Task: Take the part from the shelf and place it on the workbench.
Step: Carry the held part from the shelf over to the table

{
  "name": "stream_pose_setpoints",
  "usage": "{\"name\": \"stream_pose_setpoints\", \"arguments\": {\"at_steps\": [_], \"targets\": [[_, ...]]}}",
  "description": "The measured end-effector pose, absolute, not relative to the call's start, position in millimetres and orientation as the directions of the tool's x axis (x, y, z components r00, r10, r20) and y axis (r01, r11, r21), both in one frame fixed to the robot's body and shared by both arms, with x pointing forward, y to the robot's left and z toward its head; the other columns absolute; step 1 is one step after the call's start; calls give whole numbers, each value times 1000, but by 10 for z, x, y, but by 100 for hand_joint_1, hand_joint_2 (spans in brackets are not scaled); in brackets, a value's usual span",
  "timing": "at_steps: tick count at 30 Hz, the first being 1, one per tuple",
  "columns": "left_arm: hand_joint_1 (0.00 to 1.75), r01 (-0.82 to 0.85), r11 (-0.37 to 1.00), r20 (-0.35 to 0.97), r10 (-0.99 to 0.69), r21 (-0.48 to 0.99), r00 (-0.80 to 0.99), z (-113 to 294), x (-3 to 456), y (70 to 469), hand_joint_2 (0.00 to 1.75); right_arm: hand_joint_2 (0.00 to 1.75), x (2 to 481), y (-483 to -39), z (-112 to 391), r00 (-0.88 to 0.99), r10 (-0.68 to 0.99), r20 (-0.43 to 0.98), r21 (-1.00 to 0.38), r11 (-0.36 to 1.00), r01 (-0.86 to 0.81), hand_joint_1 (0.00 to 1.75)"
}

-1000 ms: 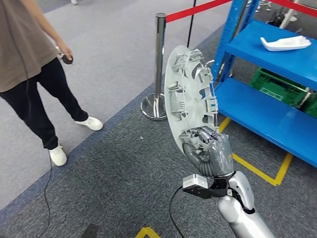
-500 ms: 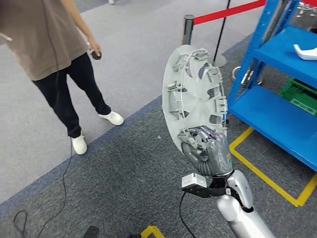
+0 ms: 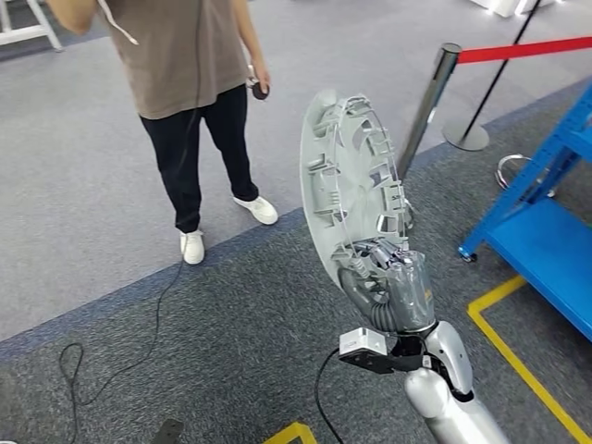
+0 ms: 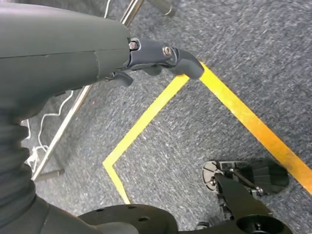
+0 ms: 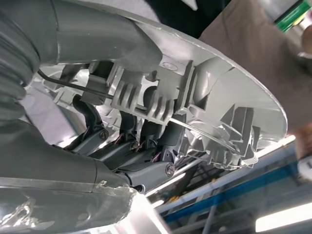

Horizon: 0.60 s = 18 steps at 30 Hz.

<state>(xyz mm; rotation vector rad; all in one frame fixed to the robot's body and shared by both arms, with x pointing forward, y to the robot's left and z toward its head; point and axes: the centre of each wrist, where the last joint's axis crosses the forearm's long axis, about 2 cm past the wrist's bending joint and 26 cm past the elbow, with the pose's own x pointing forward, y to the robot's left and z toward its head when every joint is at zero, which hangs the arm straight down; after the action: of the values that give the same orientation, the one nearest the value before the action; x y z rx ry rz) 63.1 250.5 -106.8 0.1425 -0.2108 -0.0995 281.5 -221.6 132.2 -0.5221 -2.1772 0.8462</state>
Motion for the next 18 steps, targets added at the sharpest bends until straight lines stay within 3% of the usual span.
{"name": "stream_pose_setpoints", "arguments": {"at_steps": [18], "targets": [[0,84,985,192,-113,150,975,-1073,605,2508,175,175,2792,-2230,1311,-646,588,487,-705,701,106,175]]}}
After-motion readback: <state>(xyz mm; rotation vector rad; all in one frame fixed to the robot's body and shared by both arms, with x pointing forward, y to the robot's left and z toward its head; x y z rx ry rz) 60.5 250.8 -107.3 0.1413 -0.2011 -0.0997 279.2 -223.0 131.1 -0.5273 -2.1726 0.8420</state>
